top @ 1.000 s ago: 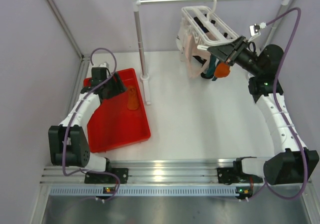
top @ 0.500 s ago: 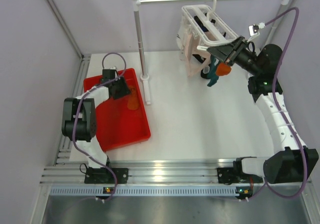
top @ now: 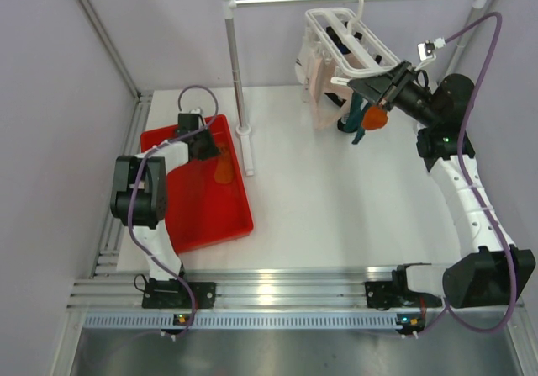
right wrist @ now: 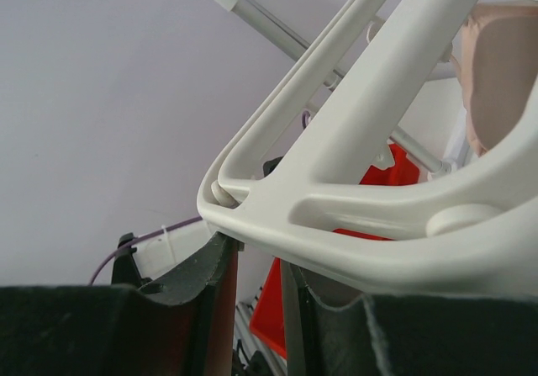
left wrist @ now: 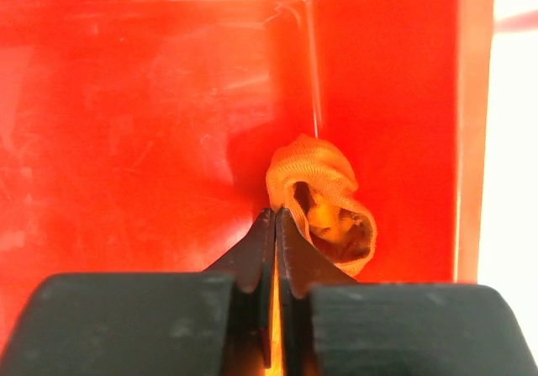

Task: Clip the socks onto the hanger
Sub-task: Pick up the sock from the bin.

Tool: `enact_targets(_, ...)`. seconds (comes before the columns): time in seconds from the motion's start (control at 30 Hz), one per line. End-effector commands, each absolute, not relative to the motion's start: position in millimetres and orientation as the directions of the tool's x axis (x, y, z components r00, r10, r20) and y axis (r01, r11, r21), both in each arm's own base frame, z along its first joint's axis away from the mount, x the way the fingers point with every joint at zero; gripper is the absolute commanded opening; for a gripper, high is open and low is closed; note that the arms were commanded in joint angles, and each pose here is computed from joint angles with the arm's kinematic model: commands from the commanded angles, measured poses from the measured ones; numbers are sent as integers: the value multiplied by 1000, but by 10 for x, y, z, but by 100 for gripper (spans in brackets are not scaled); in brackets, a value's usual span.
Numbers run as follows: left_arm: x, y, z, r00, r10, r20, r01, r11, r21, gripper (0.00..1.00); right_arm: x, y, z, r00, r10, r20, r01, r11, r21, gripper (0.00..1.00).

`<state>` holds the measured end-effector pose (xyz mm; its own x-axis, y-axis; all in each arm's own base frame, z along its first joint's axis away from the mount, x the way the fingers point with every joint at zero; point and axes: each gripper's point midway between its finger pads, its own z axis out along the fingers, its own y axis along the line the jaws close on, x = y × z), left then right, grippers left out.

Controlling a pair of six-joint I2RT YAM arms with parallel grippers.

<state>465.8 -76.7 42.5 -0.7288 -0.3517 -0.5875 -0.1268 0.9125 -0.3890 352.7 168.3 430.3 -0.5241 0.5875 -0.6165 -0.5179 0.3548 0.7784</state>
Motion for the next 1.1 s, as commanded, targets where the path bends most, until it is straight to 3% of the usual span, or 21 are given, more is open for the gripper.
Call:
enact_targets(0.0,4886,-842,767,-664,-346,-663,-49,904,-424,0,3508,1656,4509,-466,583,-666,-581,366,727,0)
enact_targets(0.47,4269,-888,2662,-469,-158,-869,170,949,-265,0,3499,1651,4454,-416,535,-735,-623,421,659,0)
enact_targets(0.6,4016,-1269,3339,-375,-164,-912,380,871,-313,0,3516,1656,4446,-398,517,-758,-643,432,633,0)
enact_targets(0.8,3802,-1876,3994,-326,-216,-920,537,759,-368,0,3524,1675,4462,-370,489,-790,-677,440,590,0)
enact_targets(1.07,3742,-2596,4444,-300,-226,-927,668,644,-373,0,3584,1678,4499,-341,460,-820,-702,456,548,0)
